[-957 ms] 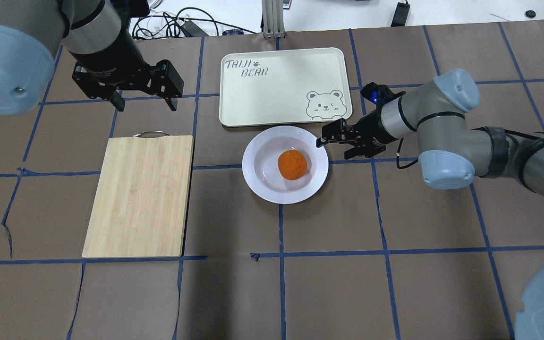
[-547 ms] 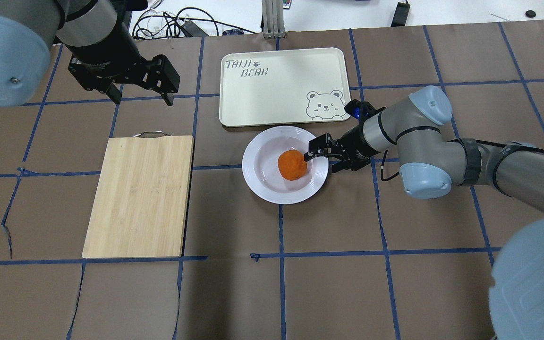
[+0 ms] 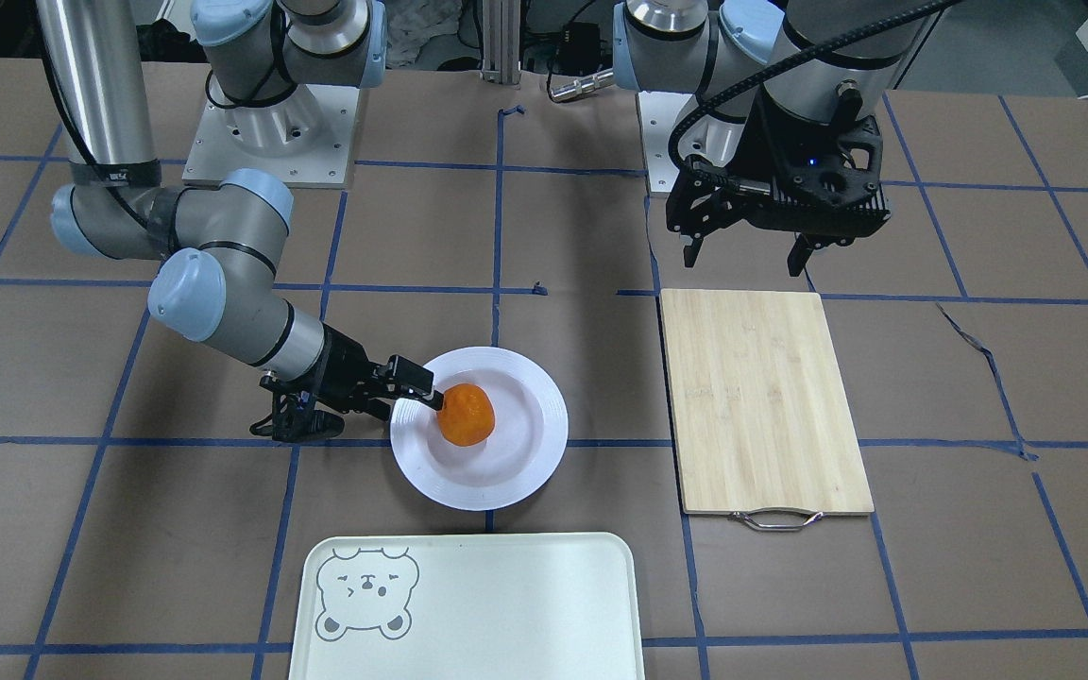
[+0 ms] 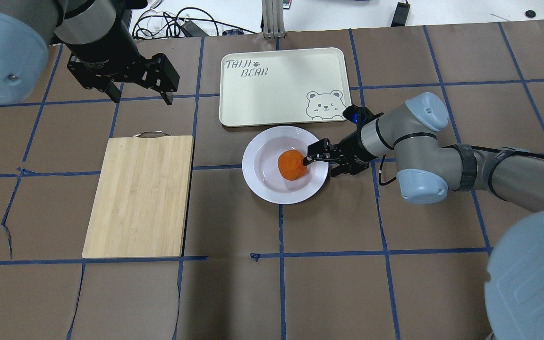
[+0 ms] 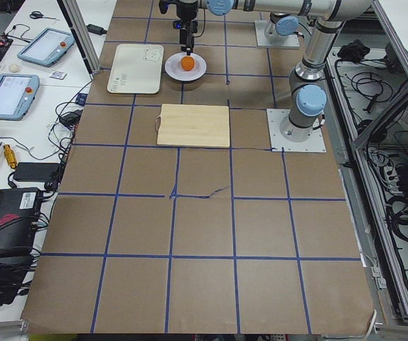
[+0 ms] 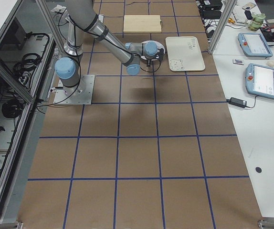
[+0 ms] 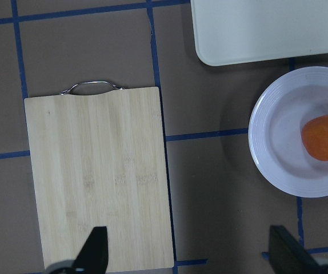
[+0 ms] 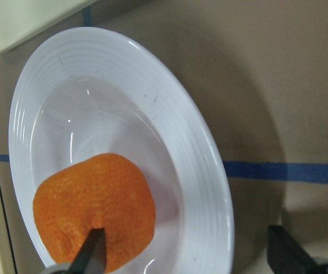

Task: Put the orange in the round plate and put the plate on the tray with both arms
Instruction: 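Lower the right gripper to the plate rim nearest it, then close the right gripper on the plate rim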

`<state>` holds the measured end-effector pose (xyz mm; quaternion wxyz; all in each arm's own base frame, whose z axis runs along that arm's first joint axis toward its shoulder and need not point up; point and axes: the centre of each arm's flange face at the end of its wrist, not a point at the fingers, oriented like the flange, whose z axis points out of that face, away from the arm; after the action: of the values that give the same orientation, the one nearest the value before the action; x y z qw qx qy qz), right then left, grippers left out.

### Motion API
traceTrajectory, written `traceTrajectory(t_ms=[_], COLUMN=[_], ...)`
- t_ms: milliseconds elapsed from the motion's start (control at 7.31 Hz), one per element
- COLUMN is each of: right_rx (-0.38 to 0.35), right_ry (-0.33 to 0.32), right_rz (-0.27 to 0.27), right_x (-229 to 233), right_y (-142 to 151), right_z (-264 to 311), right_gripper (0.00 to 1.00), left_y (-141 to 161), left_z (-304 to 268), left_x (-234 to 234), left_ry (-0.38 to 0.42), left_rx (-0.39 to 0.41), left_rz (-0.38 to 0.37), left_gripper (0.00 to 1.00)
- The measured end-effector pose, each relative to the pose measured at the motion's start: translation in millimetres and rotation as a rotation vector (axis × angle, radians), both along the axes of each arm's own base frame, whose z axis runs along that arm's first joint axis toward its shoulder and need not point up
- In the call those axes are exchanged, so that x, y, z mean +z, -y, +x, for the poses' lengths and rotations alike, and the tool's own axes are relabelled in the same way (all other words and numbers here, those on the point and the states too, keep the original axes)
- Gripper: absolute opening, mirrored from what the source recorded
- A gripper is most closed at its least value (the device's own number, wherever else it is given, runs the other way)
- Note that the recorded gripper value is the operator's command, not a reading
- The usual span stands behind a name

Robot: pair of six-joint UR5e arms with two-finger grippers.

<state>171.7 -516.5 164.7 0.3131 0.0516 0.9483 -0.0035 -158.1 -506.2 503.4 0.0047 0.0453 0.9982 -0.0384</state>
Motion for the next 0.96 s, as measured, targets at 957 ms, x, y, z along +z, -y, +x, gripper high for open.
traceTrajectory(t_ms=[957], right_rx=[-0.044], right_ry=[-0.02], right_rz=[0.039], right_x=[-1.3], right_y=[-1.5], right_z=[2.5], right_gripper=[0.75], left_y=[-1.9], left_z=[-0.8], left_x=[-2.3], left_ry=[0.0], left_rx=[-0.002], left_rz=[0.004], left_gripper=[1.0])
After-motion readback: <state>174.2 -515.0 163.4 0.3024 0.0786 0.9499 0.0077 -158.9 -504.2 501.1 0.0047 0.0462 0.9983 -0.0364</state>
